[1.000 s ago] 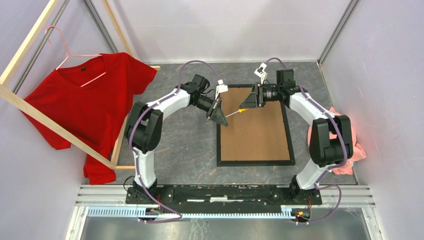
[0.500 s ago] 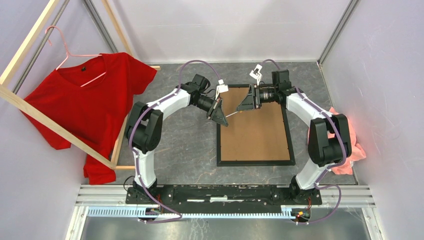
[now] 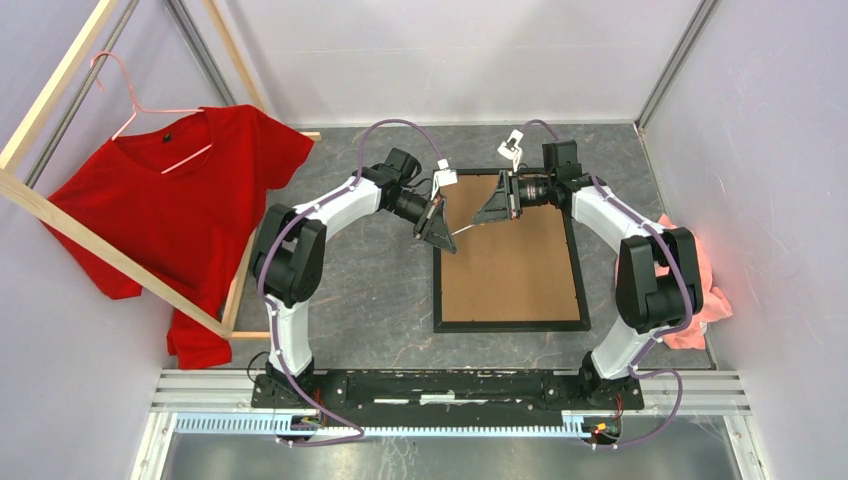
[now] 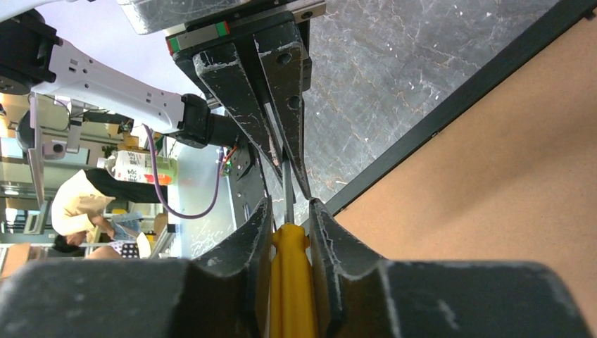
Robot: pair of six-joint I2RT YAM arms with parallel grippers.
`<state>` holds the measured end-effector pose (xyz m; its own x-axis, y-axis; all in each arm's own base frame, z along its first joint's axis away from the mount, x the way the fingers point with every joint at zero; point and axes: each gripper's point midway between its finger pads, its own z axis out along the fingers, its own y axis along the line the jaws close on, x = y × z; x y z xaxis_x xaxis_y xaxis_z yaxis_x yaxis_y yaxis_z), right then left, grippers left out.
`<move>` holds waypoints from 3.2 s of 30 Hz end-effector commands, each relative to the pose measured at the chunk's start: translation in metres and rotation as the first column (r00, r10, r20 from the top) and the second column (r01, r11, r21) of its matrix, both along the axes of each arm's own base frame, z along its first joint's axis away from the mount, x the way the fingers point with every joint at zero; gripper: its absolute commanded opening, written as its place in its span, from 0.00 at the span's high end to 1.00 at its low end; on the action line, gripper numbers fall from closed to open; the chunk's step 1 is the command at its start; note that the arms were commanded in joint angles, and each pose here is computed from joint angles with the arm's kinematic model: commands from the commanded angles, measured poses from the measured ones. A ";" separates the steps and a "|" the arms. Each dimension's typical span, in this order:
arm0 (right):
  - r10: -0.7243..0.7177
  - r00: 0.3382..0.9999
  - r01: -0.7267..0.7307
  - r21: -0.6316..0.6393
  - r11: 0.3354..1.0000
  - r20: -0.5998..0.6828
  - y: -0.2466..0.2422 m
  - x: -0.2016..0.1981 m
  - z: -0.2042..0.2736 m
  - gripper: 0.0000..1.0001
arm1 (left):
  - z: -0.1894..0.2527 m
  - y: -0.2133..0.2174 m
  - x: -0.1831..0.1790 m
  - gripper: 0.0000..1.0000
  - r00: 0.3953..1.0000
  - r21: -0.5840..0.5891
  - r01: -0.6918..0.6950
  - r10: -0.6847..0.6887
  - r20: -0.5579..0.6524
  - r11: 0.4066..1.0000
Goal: Take the photo out of the frame
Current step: Adjust the screwdriver.
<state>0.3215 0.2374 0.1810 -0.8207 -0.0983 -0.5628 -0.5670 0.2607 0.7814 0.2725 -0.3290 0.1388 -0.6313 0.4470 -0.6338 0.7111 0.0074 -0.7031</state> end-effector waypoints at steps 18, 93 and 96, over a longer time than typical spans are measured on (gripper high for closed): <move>0.049 0.998 -0.048 -0.012 0.999 0.045 0.004 -0.005 0.008 0.94 | 0.019 0.010 0.036 0.93 0.994 -0.040 -0.085 0.087 0.059 0.996; 0.035 0.999 -0.035 0.054 0.998 -0.001 0.003 -0.005 0.013 0.58 | 0.009 0.013 0.008 0.98 0.995 0.022 0.059 -0.061 0.082 0.998; 0.033 0.999 -0.033 0.048 0.998 -0.009 0.006 -0.005 0.009 0.58 | 0.007 0.011 0.005 0.98 0.994 0.024 0.069 -0.071 0.079 0.997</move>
<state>0.3176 0.2375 0.1883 -0.8425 -0.0874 -0.5316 -0.5367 0.2220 0.8141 0.2783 -0.3140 0.1443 -0.5929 0.4922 -0.6373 0.7359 0.0100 -0.6770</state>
